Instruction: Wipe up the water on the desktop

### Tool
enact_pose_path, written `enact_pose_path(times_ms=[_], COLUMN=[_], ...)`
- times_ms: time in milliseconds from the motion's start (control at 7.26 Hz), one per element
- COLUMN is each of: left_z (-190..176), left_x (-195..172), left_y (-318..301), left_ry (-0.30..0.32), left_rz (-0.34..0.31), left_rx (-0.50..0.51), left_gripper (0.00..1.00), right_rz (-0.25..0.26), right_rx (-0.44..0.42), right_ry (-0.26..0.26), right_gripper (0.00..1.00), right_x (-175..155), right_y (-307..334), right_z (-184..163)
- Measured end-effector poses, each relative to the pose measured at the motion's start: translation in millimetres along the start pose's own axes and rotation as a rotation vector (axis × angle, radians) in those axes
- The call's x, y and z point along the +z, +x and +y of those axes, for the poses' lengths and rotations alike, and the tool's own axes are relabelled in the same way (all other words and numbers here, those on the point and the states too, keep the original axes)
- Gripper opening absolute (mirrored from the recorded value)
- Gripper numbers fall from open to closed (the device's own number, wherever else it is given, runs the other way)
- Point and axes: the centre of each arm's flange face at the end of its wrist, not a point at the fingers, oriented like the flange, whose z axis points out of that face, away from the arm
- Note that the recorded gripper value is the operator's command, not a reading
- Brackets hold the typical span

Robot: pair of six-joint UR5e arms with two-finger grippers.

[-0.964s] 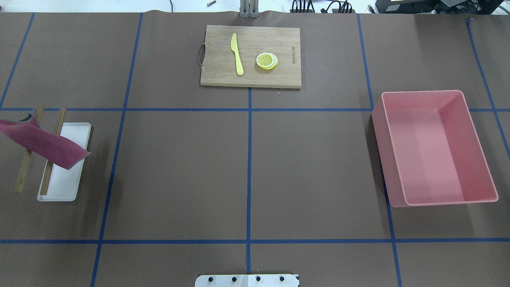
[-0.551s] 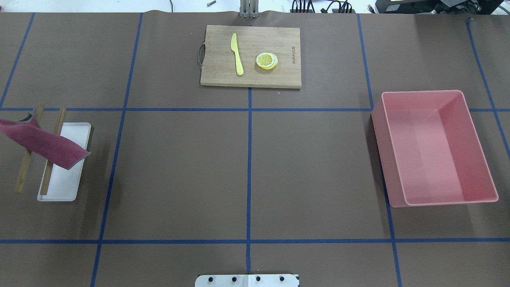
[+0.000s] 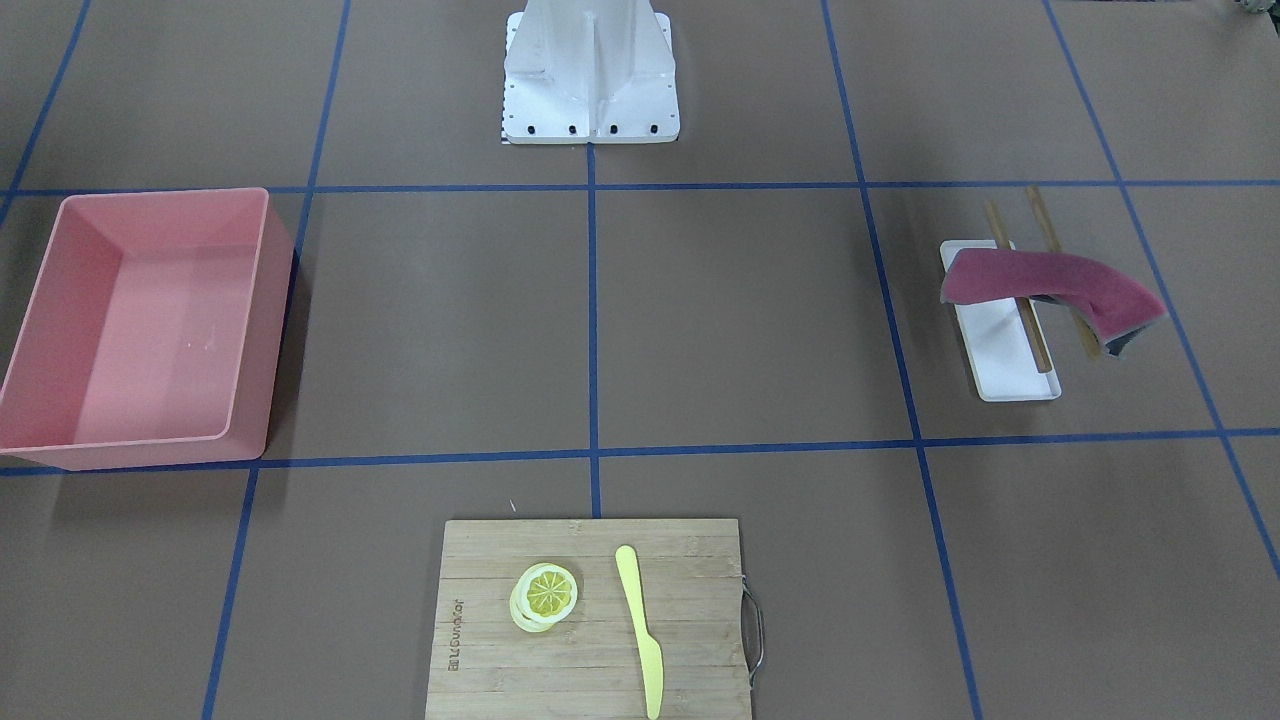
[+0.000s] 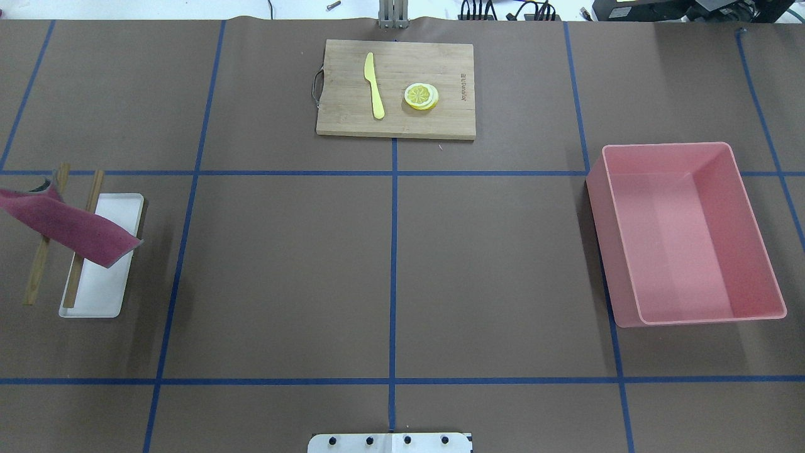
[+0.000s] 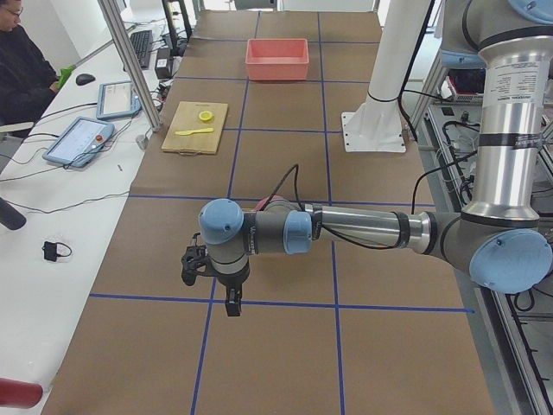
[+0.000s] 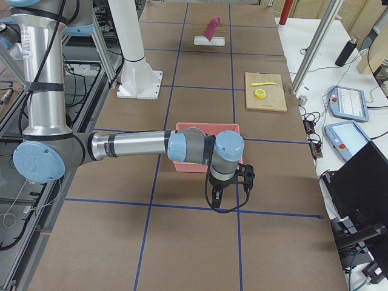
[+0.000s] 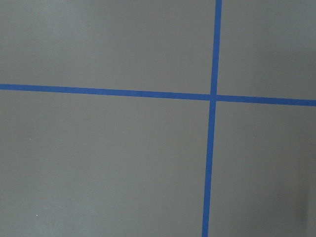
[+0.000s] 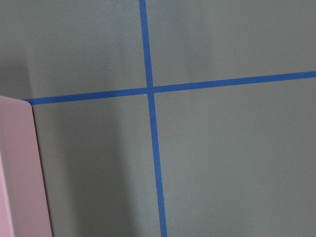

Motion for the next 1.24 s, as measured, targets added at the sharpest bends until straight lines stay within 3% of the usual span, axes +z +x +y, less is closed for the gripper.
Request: enact_pose_path(times_ms=[1240], left_z=[-2.4], left_x=[-0.6], left_y=[2.2], left_ry=[0.001], left_rz=[-0.004], left_rx=[0.004], left_gripper=[0.99], right_rz=[-0.004], right_rx=[-0.007], right_ry=[0.009], right_gripper=[1.00], right_x=[-4.5], right_y=[-4.6], right_z=[0.2])
